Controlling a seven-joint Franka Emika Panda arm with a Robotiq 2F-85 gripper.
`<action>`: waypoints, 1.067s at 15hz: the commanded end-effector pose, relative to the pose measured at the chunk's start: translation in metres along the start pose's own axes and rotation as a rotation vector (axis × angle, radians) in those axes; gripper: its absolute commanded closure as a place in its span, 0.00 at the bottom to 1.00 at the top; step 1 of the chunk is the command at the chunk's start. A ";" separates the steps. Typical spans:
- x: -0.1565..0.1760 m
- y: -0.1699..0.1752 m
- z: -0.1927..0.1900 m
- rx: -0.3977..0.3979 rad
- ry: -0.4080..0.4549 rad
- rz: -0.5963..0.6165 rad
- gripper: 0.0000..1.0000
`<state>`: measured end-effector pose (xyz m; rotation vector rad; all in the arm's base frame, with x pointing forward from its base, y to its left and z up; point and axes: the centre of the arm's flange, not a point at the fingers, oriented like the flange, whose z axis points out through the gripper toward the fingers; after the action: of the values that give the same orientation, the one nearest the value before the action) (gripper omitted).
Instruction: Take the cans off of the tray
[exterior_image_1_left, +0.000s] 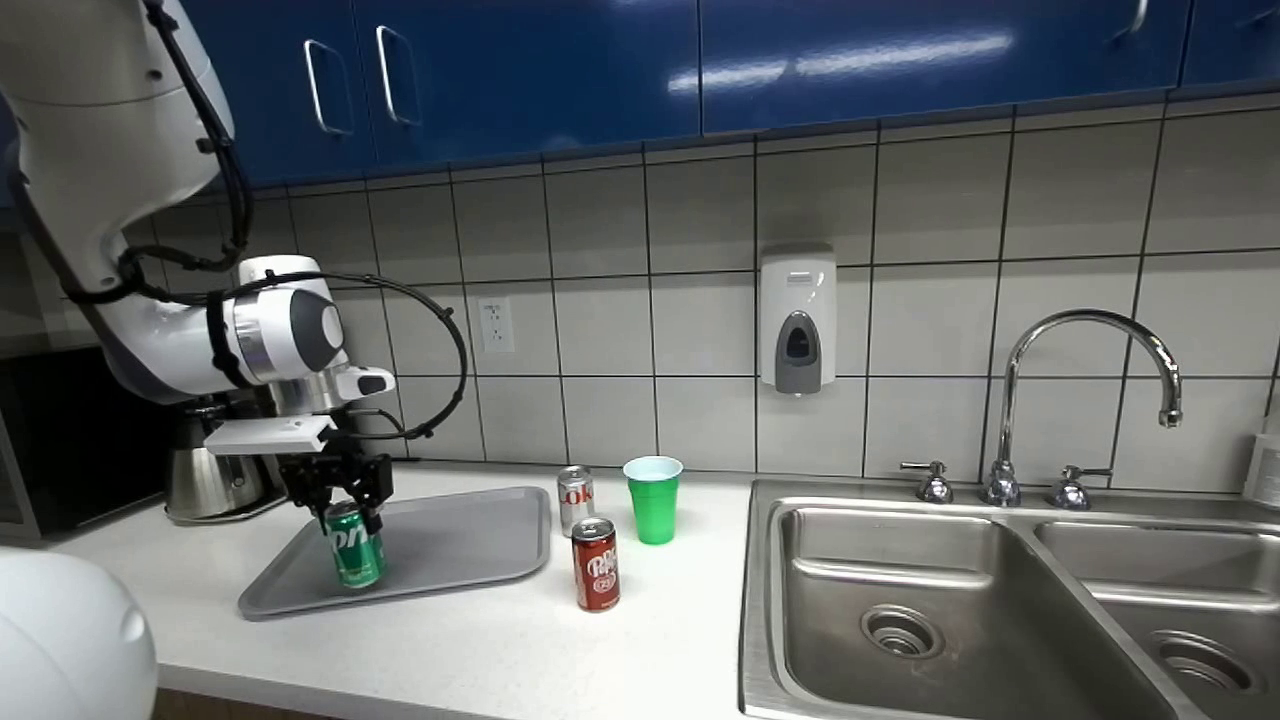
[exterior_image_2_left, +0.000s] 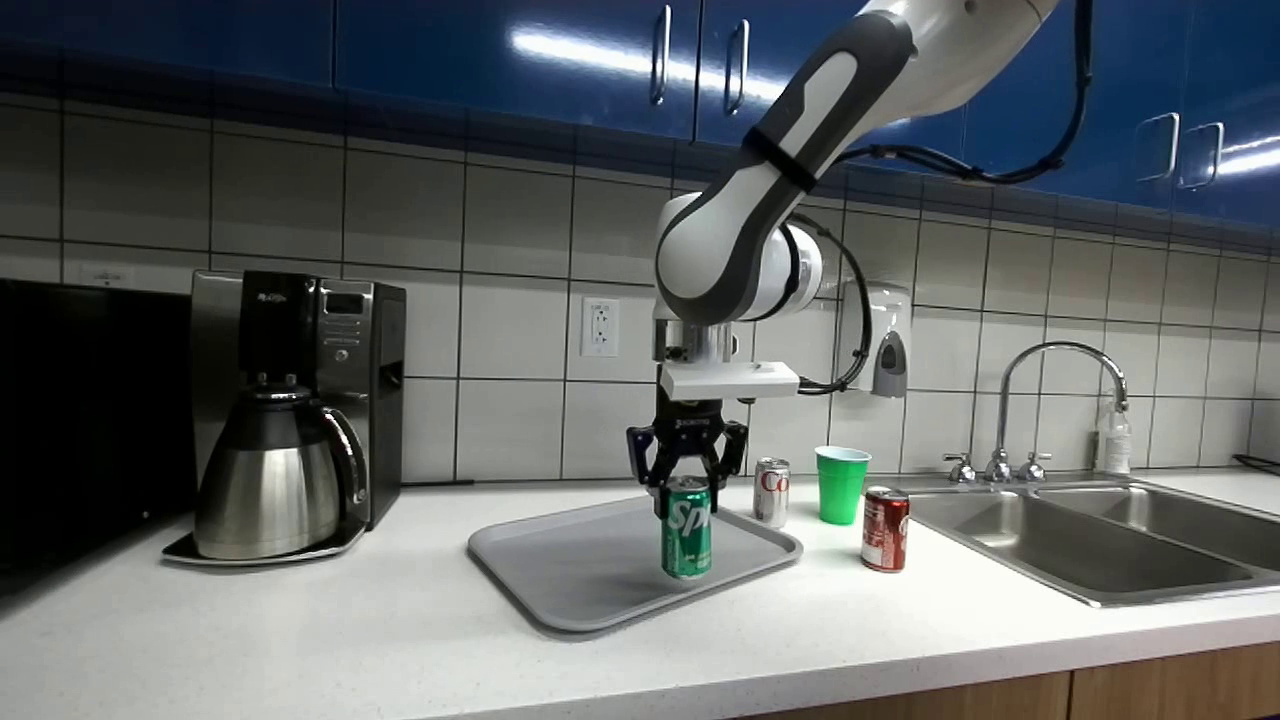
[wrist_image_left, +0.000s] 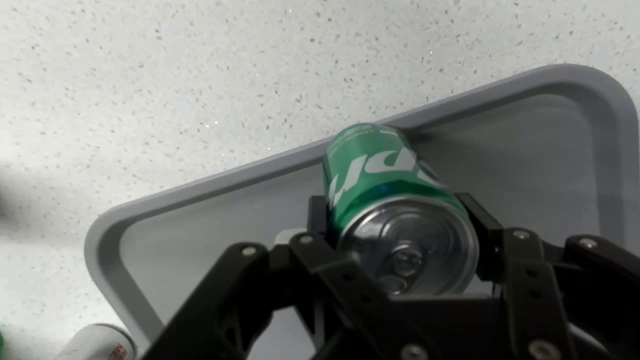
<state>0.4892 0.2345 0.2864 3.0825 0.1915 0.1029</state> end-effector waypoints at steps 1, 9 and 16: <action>-0.024 0.018 -0.011 -0.005 0.020 0.056 0.62; -0.048 0.053 -0.007 -0.009 0.013 0.125 0.62; -0.055 0.077 0.003 -0.008 -0.010 0.170 0.62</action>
<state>0.4526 0.1629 0.2756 3.0722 -0.0174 0.0627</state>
